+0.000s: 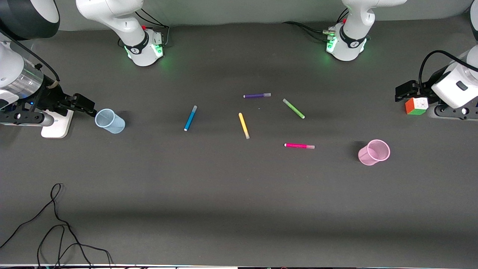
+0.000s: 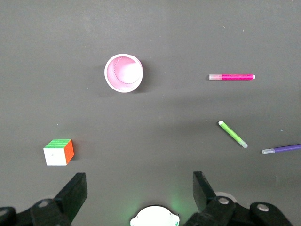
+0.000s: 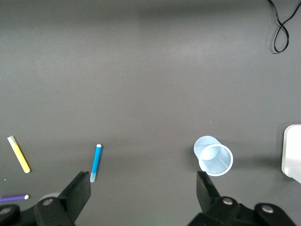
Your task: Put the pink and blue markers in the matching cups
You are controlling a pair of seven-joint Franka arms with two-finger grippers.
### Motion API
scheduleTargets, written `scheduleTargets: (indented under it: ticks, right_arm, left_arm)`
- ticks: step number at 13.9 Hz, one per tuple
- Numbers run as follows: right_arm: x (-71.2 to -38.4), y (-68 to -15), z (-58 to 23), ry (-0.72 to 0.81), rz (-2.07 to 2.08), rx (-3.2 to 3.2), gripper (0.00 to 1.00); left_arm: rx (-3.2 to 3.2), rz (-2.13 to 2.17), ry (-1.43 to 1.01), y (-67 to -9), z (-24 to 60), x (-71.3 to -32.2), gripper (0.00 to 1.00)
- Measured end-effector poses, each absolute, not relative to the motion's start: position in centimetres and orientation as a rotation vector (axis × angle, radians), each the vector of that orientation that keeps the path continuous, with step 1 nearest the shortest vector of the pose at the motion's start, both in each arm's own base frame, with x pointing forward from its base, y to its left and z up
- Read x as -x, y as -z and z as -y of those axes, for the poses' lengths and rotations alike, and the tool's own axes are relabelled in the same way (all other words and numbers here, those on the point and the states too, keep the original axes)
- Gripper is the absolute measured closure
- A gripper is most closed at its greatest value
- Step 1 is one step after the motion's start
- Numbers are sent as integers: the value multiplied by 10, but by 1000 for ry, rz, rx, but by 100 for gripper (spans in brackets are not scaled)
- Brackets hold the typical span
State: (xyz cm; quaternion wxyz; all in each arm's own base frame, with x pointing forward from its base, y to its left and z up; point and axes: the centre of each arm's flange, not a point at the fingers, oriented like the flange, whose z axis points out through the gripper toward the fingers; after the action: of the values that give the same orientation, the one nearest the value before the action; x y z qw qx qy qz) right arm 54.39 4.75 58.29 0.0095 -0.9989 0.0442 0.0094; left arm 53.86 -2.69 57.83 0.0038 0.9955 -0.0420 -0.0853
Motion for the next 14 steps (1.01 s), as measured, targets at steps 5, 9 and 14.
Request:
scheduleTargets:
  ticks: [5, 9, 14]
  right_arm:
    - [-546, -573, -42, -74, -188, 3122, 0]
    - [-550, -558, -47, -125, -184, 3129, 0]
    - [-563, -508, -87, -261, -146, 3151, 0]
  left_arm:
    - [-3119, 132, 278, -575, 27, -540, 0]
    - [-3119, 132, 277, -575, 27, -540, 0]
    - [-3119, 132, 278, -574, 27, -540, 0]
